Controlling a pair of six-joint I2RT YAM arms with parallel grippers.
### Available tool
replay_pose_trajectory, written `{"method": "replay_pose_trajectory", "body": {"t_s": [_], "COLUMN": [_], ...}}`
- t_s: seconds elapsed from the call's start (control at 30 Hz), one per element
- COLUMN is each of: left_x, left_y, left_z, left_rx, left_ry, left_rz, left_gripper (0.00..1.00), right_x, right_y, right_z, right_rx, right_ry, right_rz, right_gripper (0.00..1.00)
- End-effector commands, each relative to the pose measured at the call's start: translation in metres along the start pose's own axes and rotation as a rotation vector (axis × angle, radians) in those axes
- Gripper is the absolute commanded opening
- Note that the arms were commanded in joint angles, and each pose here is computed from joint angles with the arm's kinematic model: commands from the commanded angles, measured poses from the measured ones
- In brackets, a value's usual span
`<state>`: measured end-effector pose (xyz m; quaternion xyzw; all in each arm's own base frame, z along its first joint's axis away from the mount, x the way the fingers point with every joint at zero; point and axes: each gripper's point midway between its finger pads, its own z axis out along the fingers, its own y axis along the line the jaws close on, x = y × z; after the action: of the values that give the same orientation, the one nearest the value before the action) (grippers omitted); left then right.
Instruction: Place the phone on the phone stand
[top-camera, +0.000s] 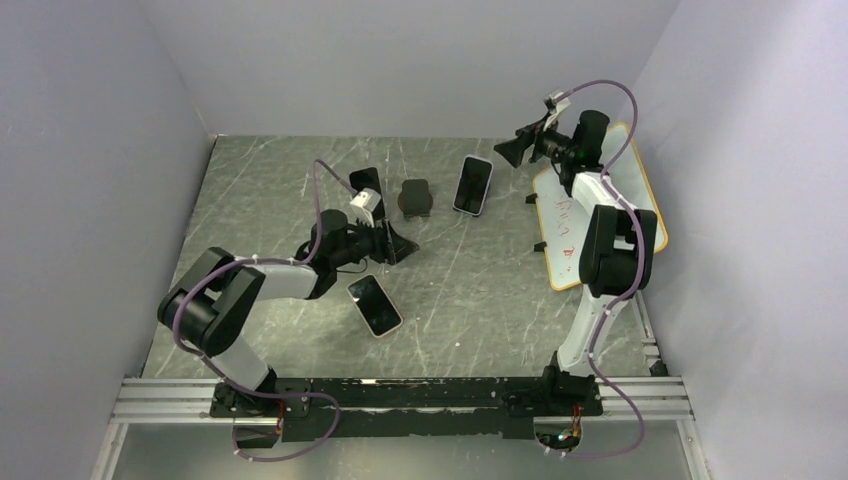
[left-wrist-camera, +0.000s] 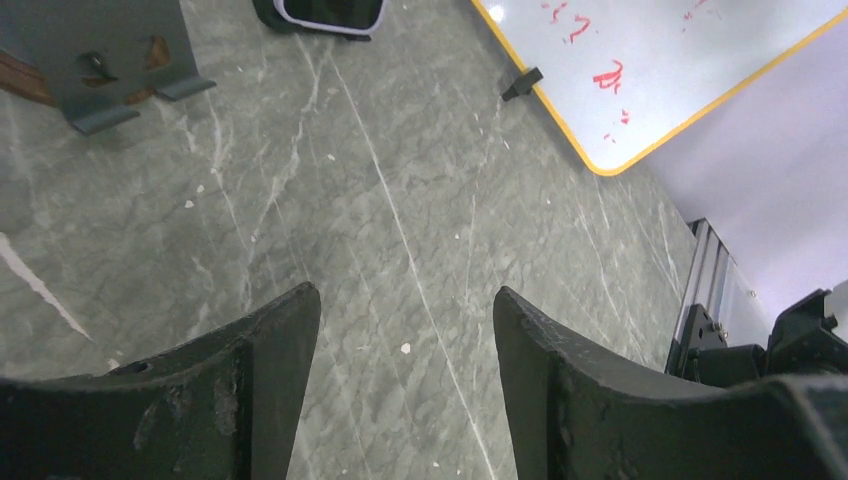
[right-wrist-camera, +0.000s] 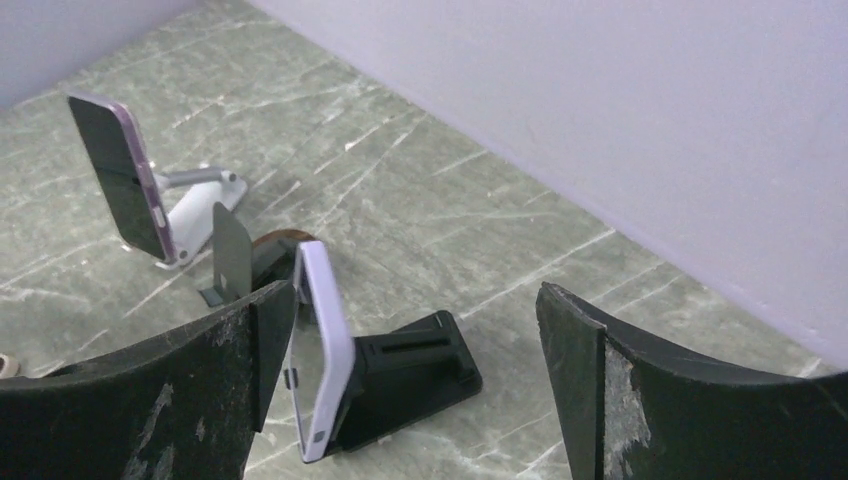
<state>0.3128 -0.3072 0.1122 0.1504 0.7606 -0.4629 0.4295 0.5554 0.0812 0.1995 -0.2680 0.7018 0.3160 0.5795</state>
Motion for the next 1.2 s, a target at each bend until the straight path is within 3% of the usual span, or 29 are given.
{"method": "replay_pose_trajectory", "body": {"t_s": [0.0, 0.23, 0.4, 0.53, 0.7, 0.83, 1.0, 1.17], "left_x": [-0.025, -0.066, -0.090, -0.094, -0.101, -0.108, -0.124, -0.130], "left_y": [-0.005, -0.007, 0.015, 0.038, 0.053, 0.056, 0.049, 0.048], "left_z": [-0.010, -0.041, -0.068, -0.086, -0.110, -0.121, -0.132, -0.142], "left_rx": [-0.039, -0.164, -0.285, -0.351, -0.415, -0.461, -0.481, -0.509], "left_ry": [-0.075, -0.175, -0.233, -0.217, -0.256, -0.265, -0.293, -0.294], "left_rz": [0.042, 0.075, 0.010, -0.074, -0.082, -0.053, -0.036, -0.038], "left_gripper": [0.69, 0.73, 0.79, 0.77, 0.77, 0.76, 0.77, 0.77], "right_x": [-0.071, -0.104, -0.089, -0.048, -0.005, 0.021, 0.039, 0.070], "right_y": [0.012, 0.069, 0.136, 0.185, 0.233, 0.260, 0.308, 0.344], "right_z": [-0.019, -0.039, -0.019, -0.015, -0.010, 0.005, 0.004, 0.004], "right_rx": [0.053, 0.103, 0.129, 0.157, 0.169, 0.101, 0.073, 0.007], "right_ry": [-0.211, -0.349, -0.289, -0.292, -0.206, -0.041, -0.024, 0.077], "right_rz": [-0.085, -0.111, -0.142, -0.046, 0.023, 0.128, 0.019, 0.020], "right_gripper": [0.96, 1.00, 1.00, 1.00, 1.00, 1.00, 1.00, 1.00]}}
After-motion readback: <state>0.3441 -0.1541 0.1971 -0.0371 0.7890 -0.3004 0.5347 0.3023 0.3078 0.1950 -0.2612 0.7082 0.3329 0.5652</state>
